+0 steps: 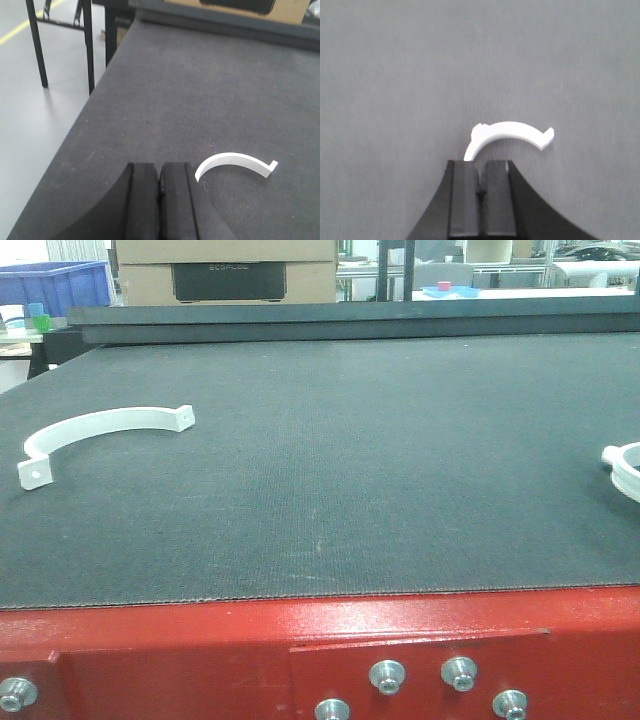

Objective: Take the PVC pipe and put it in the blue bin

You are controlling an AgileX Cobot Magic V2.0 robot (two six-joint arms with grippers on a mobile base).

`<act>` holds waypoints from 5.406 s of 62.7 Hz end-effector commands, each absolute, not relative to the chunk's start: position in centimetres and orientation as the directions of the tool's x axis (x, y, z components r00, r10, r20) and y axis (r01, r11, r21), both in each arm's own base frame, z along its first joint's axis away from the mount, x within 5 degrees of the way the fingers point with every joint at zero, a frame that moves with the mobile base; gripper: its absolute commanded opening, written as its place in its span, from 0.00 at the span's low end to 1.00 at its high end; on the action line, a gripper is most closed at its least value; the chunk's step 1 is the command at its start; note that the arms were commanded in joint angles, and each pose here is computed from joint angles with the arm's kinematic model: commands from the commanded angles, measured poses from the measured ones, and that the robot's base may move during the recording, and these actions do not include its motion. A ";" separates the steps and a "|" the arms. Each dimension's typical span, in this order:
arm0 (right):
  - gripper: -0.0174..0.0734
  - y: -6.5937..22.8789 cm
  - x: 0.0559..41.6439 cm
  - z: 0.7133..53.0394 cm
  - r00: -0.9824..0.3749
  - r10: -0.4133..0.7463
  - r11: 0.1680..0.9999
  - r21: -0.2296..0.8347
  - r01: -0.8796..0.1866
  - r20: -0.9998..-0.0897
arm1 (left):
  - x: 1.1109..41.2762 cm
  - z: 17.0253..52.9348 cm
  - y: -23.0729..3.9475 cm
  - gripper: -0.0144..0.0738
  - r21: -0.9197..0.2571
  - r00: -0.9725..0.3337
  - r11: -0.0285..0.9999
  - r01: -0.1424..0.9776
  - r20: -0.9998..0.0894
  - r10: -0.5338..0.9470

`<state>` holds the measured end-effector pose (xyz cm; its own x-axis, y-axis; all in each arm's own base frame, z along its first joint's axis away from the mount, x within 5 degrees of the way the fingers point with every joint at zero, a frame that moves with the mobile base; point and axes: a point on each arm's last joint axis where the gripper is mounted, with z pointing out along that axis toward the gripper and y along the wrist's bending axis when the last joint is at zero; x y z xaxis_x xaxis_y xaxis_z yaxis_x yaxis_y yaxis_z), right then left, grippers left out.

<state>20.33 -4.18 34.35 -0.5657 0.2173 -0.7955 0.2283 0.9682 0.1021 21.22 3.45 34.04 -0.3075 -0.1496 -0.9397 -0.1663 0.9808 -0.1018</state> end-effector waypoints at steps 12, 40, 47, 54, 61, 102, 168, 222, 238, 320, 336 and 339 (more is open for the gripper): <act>0.01 -4.4 20.7 35.2 -0.496 0.210 0.967 0.106 0.231 -0.842 | 25.1 34.0 4.2 0.04 -0.095 -0.348 0.981 -0.171 -0.926 -0.150; 0.01 -4.7 23.0 32.8 -0.583 0.226 0.966 0.105 0.234 -0.780 | 26.4 33.2 4.6 0.04 -0.030 -0.384 0.986 -0.162 -0.919 -0.091; 0.01 -5.0 24.1 31.4 -0.629 0.236 0.965 0.104 0.240 -0.741 | 26.5 33.7 4.7 0.04 0.003 -0.336 0.987 -0.162 -0.940 -0.053; 0.01 -5.3 25.4 30.0 -0.658 0.244 0.964 0.103 0.247 -0.712 | 26.8 34.4 4.8 0.04 0.005 -0.271 0.985 -0.171 -0.962 -0.042; 0.06 -5.5 26.2 28.8 -0.687 0.232 0.967 0.089 0.238 -0.689 | 27.0 34.4 4.9 0.04 0.010 -0.272 0.985 -0.170 -0.962 -0.037; 0.43 -5.5 29.6 23.6 -0.766 0.230 0.970 0.081 0.228 -0.601 | 31.4 28.1 5.7 0.54 0.019 -0.441 0.986 -0.166 -0.896 -0.057; 0.43 -5.1 32.5 18.5 -0.808 0.128 0.988 0.005 0.154 -0.576 | 31.9 27.5 5.8 0.54 0.023 -0.431 0.985 -0.169 -0.901 -0.053; 0.01 -5.1 32.5 19.6 -0.773 0.123 0.988 0.004 0.154 -0.623 | 32.0 27.3 4.4 0.54 0.087 -0.472 0.992 -0.089 -0.881 0.034; 0.01 -4.8 30.5 24.9 -0.682 0.108 0.988 0.004 0.153 -0.723 | 32.3 27.3 2.8 0.54 0.048 -0.462 0.997 -0.059 -0.887 0.015; 0.01 -4.0 25.6 32.2 -0.536 0.099 0.988 0.018 0.153 -0.839 | 39.5 22.2 0.8 0.54 -0.085 -0.726 0.996 -0.035 -0.683 -0.084; 0.01 -4.0 25.7 32.2 -0.530 0.098 0.988 0.018 0.153 -0.842 | 40.0 21.0 0.5 0.54 -0.083 -0.734 0.996 -0.031 -0.674 -0.079; 0.01 -4.0 25.7 32.2 -0.530 0.098 0.988 0.018 0.153 -0.842 | 40.1 20.6 0.3 0.54 -0.083 -0.739 0.996 -0.027 -0.670 -0.075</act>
<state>25.64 -3.95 31.68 -0.5644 0.1052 -0.8188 0.1546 0.9878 0.0203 39.80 0.76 20.75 -0.7458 -0.0768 -0.6617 -0.0336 0.9964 -0.0778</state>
